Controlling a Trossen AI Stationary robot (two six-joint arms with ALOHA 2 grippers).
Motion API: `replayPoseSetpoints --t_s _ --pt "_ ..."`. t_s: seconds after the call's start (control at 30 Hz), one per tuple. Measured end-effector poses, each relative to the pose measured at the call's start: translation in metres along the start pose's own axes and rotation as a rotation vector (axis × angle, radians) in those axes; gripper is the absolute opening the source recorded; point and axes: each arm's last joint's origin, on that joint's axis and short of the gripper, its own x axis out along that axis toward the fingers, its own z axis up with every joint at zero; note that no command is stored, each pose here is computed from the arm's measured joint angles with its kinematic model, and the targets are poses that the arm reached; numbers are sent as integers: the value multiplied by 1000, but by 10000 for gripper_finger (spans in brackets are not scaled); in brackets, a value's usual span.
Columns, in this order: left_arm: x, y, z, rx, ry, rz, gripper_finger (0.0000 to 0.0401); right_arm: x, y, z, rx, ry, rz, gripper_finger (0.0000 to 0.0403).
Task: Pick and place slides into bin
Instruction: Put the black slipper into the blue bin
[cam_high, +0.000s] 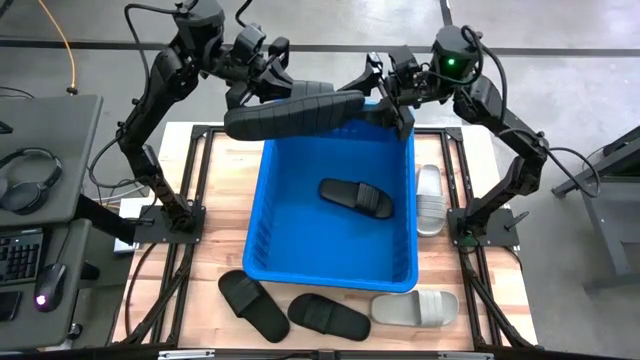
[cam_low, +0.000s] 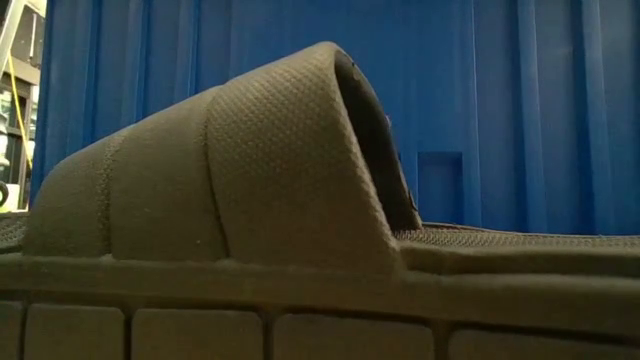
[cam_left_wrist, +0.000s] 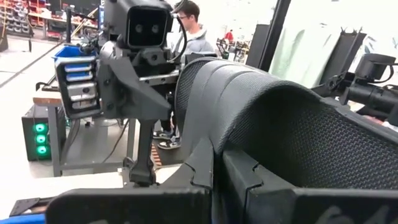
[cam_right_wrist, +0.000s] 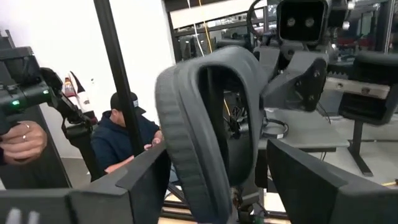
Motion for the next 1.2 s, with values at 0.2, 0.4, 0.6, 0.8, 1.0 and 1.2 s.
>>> replayPoseSetpoints --t_s 0.2,0.4,0.6,0.8,1.0,1.2 --pt "0 0 0 0 0 -3 0 0 0 0 -20 -2 2 175" --pt "0 -1 0 -3 3 -16 10 0 1 0 -23 0 26 78" --pt "0 -1 0 -22 4 -30 36 0 2 2 -37 -8 31 12" --pt "0 -1 0 -52 5 -31 49 -4 4 4 -37 -13 22 18" --pt "-12 6 2 -99 -9 25 88 -36 20 18 -73 -28 -44 10" --pt "-36 21 5 -127 -37 137 143 -71 45 26 -122 4 -206 8"
